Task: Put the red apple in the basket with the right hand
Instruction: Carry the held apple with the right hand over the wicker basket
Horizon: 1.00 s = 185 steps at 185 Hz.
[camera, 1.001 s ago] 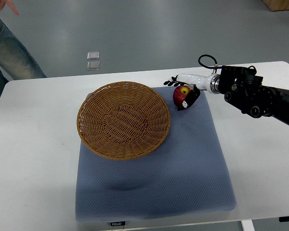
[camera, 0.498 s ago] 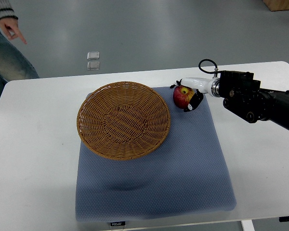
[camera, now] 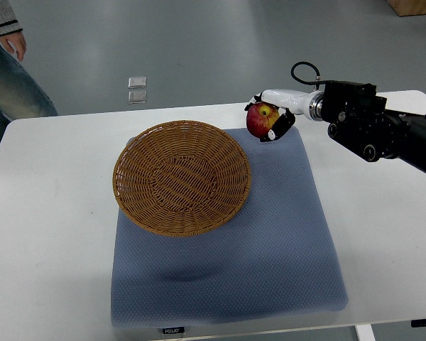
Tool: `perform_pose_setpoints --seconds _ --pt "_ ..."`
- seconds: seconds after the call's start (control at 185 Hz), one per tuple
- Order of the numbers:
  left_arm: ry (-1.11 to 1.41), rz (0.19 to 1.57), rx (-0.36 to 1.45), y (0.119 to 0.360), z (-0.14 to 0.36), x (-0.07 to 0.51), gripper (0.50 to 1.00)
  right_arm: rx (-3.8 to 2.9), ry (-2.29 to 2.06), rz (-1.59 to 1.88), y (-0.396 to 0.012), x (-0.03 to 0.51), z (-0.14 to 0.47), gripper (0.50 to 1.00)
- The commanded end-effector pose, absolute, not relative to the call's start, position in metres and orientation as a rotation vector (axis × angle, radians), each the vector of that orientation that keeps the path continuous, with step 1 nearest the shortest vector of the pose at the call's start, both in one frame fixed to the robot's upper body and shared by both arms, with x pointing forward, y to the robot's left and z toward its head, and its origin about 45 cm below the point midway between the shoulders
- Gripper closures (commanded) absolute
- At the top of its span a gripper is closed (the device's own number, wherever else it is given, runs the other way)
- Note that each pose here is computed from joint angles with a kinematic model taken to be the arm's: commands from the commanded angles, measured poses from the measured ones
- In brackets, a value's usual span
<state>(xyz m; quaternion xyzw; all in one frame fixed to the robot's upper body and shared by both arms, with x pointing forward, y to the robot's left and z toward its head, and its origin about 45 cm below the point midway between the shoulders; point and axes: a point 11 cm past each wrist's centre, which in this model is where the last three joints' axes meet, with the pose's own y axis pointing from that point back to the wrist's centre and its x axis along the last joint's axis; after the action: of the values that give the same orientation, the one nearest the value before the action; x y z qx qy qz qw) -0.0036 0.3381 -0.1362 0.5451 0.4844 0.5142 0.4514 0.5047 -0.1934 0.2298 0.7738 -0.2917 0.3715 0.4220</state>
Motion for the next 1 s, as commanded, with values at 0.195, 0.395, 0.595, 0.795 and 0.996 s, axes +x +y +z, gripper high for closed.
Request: perform_pose_setpoints --seconds 0.195,0.395,0.595,0.795,0.996 --pt "1.197 1.271 1.346 0.338 -0.136 -0.003 0.500 2.229 -0.595 1.161 -0.128 0.493 0.286 0.865" --pt "1.198 1.270 1.347 0.338 -0.136 -0.004 0.500 2.357 -0.432 1.210 -0.087 0.466 0.288 0.828" --pt "1.198 1.272 1.345 0.338 -0.136 -0.003 0.500 2.385 -0.229 1.239 -0.042 0.436 0.263 0.818" --pt "1.199 1.271 1.346 0.338 -0.136 -0.004 0.500 2.331 -0.085 1.243 -0.028 0.416 0.229 0.816" --pt "1.198 1.272 1.345 0.338 -0.136 -0.003 0.500 2.262 -0.081 1.239 -0.041 0.417 0.210 0.797"
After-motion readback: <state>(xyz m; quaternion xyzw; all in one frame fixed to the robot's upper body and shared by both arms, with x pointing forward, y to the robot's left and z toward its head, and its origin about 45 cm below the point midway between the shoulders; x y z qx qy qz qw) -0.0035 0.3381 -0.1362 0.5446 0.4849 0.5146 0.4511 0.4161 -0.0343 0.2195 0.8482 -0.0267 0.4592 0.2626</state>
